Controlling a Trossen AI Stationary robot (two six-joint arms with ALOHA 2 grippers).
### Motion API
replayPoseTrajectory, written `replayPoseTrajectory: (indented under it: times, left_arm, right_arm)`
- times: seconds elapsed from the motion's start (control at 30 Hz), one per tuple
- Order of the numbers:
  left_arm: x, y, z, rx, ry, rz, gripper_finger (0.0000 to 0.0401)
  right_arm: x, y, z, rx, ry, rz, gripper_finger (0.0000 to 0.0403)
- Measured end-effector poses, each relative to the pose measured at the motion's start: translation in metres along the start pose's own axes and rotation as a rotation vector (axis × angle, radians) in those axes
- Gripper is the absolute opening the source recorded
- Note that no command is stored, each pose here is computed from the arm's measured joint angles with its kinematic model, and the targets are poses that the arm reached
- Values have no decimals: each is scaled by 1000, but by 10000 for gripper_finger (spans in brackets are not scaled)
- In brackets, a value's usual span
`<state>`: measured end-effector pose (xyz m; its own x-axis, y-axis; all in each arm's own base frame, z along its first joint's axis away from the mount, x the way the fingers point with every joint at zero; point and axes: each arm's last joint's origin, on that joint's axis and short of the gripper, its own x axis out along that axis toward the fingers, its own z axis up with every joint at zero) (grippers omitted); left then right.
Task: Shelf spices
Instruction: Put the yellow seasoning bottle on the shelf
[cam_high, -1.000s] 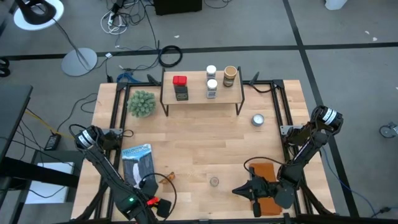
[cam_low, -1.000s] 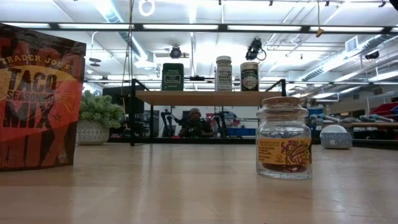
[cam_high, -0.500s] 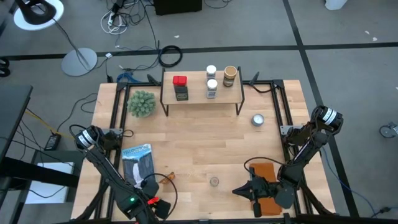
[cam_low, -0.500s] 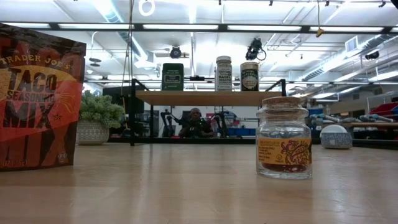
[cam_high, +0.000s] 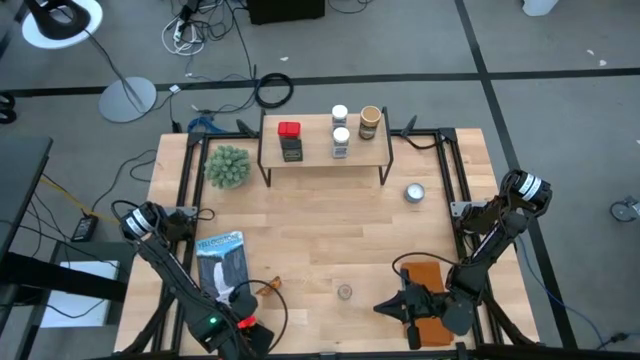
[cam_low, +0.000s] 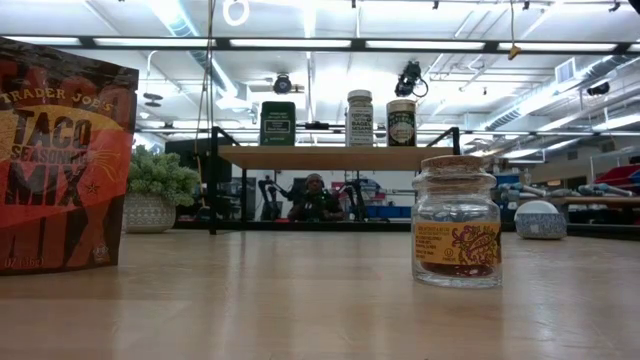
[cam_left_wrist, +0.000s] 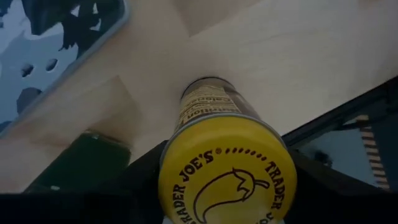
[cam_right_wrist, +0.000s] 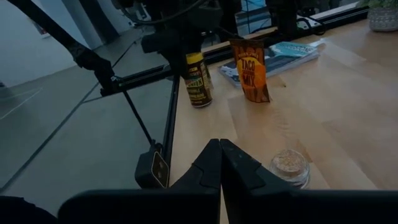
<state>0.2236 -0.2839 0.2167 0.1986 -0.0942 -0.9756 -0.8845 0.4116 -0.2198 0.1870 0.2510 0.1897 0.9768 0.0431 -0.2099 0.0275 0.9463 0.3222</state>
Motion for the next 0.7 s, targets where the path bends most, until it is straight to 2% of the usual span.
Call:
replayPoseTrajectory:
  times: [0.23, 0.47, 0.7]
  left_arm:
    - [-2, -1, -3, 112, 86, 19, 241]
    - [-2, -2, -3, 225, 89, 7, 241]
    - [-3, -2, -3, 274, 90, 5, 241]
  right_arm:
    - [0, 1, 0, 13, 6, 14, 1]
    - [0, 1, 0, 15, 5, 17, 1]
    - [0, 1, 0, 42, 6, 17, 1]
